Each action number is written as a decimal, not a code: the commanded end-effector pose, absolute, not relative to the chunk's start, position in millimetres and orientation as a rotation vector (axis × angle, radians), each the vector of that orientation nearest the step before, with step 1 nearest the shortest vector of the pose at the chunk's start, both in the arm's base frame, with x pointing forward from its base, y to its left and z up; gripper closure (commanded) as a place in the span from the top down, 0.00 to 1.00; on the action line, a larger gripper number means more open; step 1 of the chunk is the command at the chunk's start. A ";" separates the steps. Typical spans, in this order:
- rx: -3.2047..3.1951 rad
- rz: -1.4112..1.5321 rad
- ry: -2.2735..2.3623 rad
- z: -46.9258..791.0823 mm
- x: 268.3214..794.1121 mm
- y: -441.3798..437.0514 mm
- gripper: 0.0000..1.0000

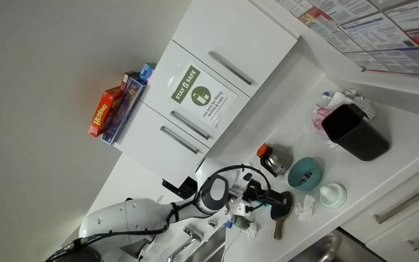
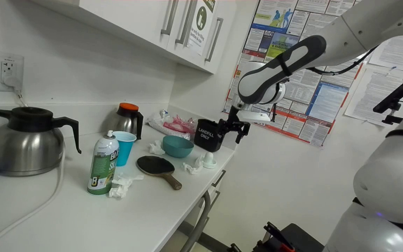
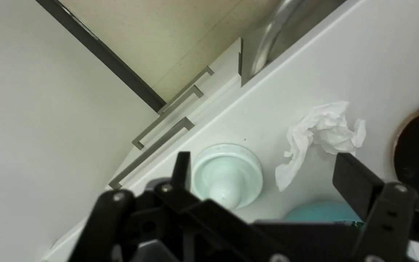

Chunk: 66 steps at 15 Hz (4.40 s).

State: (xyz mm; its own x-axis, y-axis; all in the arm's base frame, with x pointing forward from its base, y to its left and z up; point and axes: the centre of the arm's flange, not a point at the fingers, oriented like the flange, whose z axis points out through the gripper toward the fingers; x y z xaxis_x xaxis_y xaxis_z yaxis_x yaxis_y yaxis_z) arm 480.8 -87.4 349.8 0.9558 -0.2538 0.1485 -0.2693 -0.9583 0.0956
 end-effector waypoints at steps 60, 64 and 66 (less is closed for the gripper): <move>2.613 0.691 -0.870 425.0 545.2 -139.7 0.00; 2.544 0.751 -0.973 436.5 567.5 -181.8 0.00; 2.519 0.764 -1.017 440.4 583.4 -196.6 0.00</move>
State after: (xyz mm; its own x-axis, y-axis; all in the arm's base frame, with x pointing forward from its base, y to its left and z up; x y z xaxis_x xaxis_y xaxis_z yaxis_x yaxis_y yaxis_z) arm 550.1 -178.4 438.3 0.6558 -0.5182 0.5490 -0.6716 -0.7326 0.1107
